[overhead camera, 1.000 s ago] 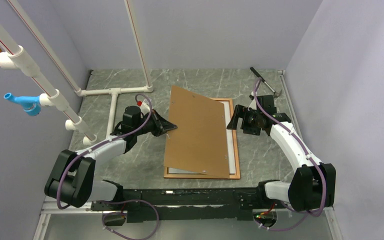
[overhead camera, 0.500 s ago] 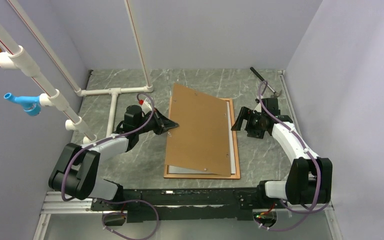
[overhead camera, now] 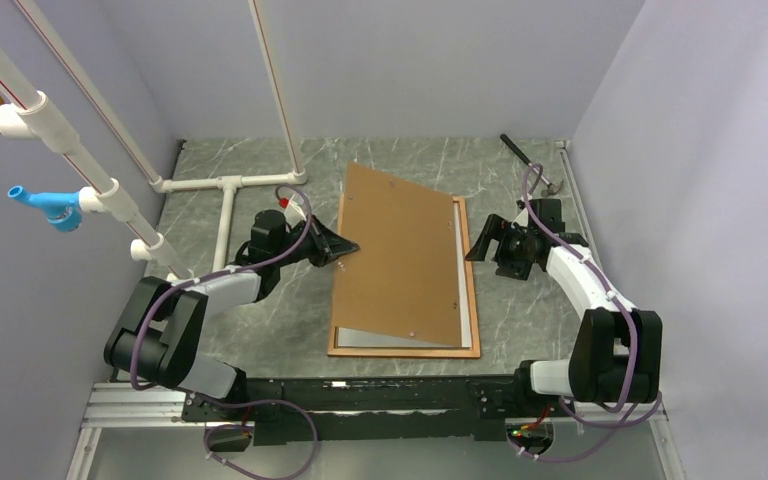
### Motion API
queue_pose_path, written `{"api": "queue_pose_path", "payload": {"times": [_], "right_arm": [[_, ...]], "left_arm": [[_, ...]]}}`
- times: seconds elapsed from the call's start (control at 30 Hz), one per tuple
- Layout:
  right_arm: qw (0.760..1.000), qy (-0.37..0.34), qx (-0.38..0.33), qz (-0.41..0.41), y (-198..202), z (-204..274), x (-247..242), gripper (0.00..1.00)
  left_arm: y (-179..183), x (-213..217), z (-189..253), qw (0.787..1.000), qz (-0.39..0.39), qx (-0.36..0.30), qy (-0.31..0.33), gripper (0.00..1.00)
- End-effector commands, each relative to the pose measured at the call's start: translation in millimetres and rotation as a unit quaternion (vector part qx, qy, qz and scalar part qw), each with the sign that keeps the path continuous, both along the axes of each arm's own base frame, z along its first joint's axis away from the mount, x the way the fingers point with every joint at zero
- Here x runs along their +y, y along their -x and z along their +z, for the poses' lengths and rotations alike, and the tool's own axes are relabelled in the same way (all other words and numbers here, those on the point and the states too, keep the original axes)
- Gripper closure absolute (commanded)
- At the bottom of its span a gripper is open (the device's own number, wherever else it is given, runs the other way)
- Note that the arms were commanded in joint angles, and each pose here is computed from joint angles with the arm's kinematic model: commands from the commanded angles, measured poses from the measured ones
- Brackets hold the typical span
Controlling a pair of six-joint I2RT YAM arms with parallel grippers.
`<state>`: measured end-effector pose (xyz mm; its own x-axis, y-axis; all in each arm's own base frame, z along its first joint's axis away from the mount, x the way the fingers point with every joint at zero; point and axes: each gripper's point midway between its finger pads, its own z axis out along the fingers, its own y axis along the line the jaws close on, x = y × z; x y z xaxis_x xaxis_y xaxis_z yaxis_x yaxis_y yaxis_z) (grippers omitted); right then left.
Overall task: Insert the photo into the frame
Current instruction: Place the photo frame item in the photo frame.
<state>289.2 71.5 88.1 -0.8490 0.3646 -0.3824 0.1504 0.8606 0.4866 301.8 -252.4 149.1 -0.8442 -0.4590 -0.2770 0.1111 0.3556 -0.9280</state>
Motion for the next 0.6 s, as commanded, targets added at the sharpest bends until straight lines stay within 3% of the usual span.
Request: {"api": "queue_pose_path", "payload": {"times": [0.0,0.57], "right_arm": [[1.0,-0.015,-0.008,-0.003,-7,-1,2,0.07],[1.0,-0.031,0.005,-0.004,-2,-11,5,0.07]], "left_arm": [[-5,-11,38,0.997,-0.019,-0.067,0.041,1.0],[3,-21,38,0.998,-0.029,-0.05,0.029,1.0]]}}
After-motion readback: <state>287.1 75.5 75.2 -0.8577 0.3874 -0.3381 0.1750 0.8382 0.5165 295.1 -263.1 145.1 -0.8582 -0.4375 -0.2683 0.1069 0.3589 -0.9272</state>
